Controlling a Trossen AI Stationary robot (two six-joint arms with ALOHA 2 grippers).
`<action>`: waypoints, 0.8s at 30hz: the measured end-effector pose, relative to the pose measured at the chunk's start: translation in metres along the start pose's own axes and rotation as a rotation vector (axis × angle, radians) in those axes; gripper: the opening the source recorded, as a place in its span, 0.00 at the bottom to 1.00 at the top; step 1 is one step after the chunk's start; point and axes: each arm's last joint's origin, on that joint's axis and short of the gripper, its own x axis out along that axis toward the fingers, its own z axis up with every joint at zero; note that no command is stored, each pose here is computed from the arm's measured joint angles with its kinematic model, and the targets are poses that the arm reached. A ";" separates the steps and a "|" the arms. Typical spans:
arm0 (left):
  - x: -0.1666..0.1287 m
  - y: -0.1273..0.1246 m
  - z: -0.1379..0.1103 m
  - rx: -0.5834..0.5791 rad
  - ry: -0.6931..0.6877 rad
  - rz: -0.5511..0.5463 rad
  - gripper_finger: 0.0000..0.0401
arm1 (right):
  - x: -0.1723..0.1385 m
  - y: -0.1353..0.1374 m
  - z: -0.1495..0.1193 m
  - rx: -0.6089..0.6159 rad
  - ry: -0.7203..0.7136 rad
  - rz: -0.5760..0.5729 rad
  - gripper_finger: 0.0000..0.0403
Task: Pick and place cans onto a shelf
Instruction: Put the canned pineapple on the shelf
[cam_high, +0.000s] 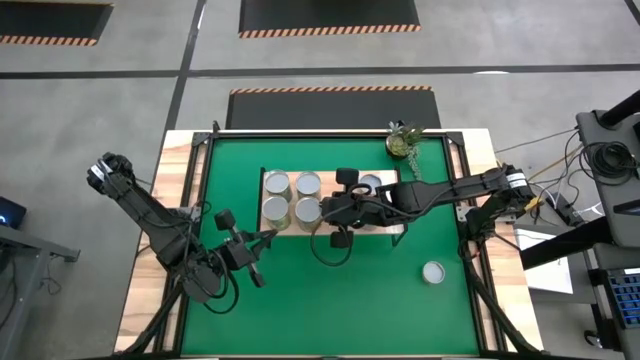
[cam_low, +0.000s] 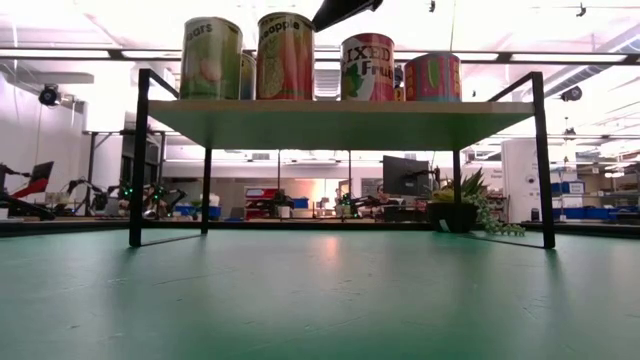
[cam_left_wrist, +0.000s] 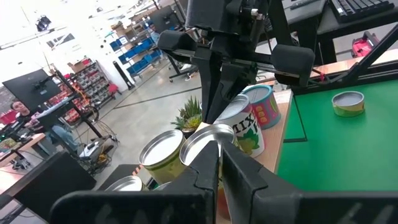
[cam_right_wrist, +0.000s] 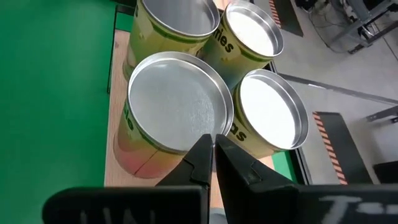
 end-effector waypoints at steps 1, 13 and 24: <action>0.000 0.000 0.000 0.000 0.000 0.000 0.00 | 0.000 0.000 0.000 0.002 -0.005 -0.001 0.02; 0.000 0.000 0.000 -0.001 0.000 0.000 0.00 | 0.002 0.000 0.002 0.015 -0.034 -0.004 0.02; 0.000 0.000 -0.001 0.004 0.005 0.000 0.00 | -0.003 -0.002 0.003 0.004 -0.042 -0.005 0.02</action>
